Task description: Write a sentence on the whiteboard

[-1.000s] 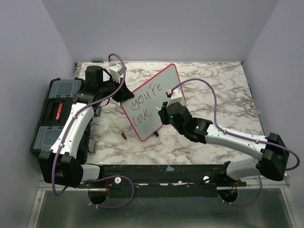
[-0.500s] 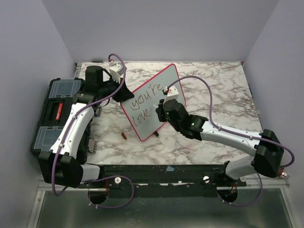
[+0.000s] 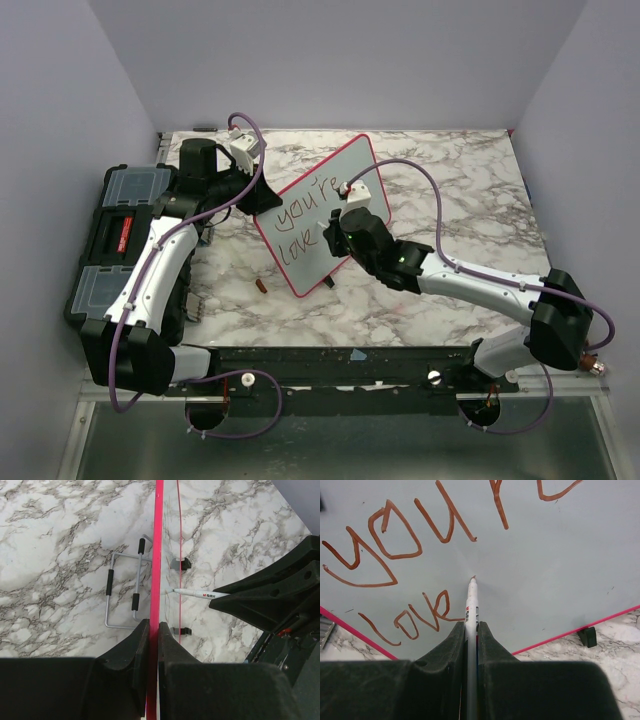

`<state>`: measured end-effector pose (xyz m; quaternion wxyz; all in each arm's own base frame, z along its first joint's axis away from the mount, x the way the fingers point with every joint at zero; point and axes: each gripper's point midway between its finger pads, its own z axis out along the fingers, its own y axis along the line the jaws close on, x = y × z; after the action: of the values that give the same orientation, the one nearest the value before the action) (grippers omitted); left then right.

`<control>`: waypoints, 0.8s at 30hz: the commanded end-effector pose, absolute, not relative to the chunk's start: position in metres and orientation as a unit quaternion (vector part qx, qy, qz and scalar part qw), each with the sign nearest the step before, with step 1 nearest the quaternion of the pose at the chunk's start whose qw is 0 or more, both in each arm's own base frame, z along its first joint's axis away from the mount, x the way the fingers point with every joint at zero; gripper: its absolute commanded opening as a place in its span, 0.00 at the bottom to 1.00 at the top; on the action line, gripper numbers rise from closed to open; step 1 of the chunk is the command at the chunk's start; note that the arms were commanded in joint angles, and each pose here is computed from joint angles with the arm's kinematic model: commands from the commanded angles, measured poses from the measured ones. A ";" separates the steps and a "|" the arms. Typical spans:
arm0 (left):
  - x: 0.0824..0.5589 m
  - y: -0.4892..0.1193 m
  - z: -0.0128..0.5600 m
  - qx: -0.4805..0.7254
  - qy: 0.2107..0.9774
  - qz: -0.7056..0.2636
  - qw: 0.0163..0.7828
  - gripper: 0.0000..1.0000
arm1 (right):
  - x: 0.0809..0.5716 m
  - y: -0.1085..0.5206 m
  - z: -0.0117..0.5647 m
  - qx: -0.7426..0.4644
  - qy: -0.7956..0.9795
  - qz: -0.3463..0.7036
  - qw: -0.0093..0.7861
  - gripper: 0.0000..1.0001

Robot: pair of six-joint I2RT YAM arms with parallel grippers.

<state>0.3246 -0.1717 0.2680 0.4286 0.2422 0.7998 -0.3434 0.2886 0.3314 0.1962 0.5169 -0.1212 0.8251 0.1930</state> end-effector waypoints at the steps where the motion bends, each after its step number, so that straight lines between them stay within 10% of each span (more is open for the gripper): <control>1: 0.330 -0.168 0.283 0.258 0.783 -0.319 0.468 0.00 | 0.290 0.344 0.206 -0.129 0.816 0.217 0.521 0.01; 24: 0.330 -0.169 0.282 0.258 0.784 -0.318 0.467 0.00 | 0.277 0.348 0.180 -0.146 0.831 0.234 0.483 0.01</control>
<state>0.3253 -0.1708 0.2671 0.4289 0.2406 0.8014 -0.3405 0.2815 0.3409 0.1923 0.5008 -0.1392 0.8265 0.2160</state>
